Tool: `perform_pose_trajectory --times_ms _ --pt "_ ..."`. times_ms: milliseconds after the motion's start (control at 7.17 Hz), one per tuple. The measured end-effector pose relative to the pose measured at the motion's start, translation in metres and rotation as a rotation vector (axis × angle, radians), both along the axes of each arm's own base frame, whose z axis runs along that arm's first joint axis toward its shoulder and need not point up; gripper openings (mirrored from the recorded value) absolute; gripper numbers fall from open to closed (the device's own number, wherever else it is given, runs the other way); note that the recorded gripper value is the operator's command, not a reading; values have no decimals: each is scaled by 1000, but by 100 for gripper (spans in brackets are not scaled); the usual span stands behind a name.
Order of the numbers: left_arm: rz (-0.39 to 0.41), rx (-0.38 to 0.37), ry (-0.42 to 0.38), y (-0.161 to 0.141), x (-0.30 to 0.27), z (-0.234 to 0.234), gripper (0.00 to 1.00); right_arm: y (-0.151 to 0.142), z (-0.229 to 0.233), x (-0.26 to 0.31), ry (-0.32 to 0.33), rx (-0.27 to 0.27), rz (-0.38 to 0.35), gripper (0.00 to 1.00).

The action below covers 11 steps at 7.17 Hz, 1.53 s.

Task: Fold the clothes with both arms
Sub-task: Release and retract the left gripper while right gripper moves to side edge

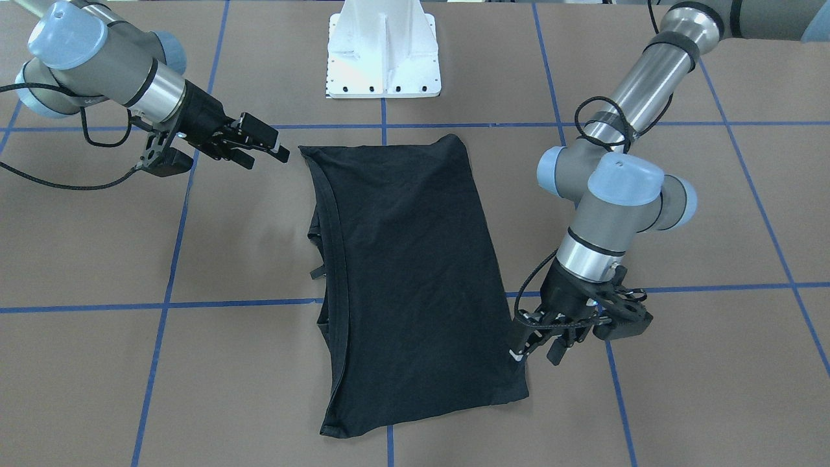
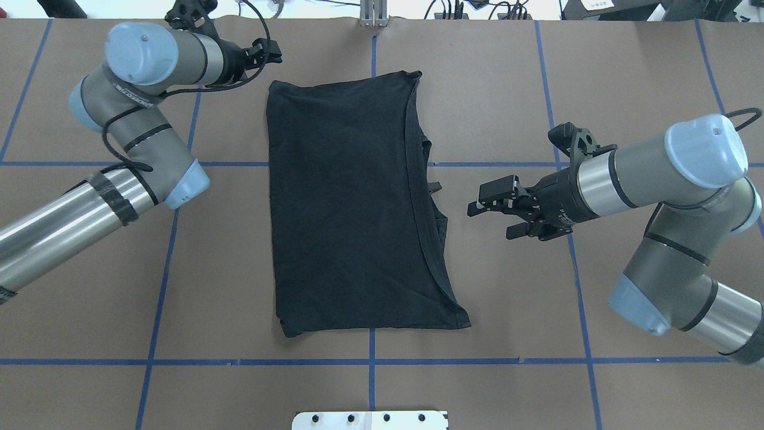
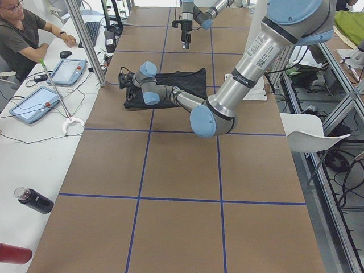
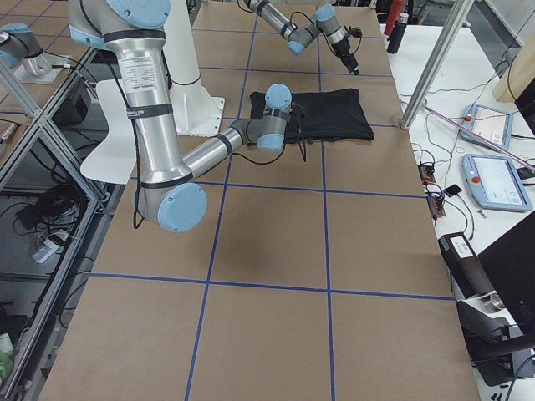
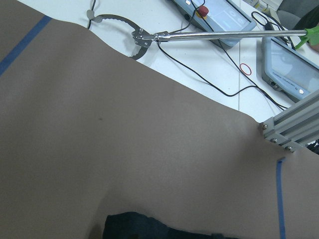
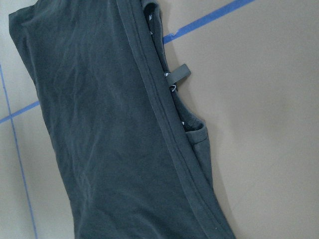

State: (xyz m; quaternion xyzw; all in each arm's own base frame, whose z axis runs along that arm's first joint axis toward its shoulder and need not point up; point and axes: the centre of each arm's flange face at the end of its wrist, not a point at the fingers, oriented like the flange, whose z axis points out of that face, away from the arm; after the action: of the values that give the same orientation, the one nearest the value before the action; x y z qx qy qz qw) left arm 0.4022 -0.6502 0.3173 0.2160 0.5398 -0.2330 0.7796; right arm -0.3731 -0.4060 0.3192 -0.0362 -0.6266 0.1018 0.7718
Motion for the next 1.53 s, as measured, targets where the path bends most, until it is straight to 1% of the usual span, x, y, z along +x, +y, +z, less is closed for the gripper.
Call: perform_pose_trajectory --times_ms 140,279,419,558,698,977,1116,1256,1535 --pt "29 39 -3 22 -25 5 100 6 3 -19 52 76 32 100" --pt "54 54 -3 45 -45 7 100 15 7 -38 112 166 49 100" --pt "74 59 0 64 -60 5 100 26 9 -58 169 250 39 100" --pt "88 60 4 78 -71 4 100 35 2 -78 216 303 18 100" --pt "97 59 7 87 -78 5 100 41 -8 -95 271 344 -4 100" --pt "102 58 9 93 -83 6 100 63 -23 -122 428 468 -14 100" --pt "102 57 10 93 -84 6 100 68 -36 -132 509 510 -26 100" --pt "103 57 10 94 -84 6 100 73 -46 -140 582 536 -42 100" --pt "105 57 11 94 -83 6 100 91 -41 -157 681 598 -71 99"
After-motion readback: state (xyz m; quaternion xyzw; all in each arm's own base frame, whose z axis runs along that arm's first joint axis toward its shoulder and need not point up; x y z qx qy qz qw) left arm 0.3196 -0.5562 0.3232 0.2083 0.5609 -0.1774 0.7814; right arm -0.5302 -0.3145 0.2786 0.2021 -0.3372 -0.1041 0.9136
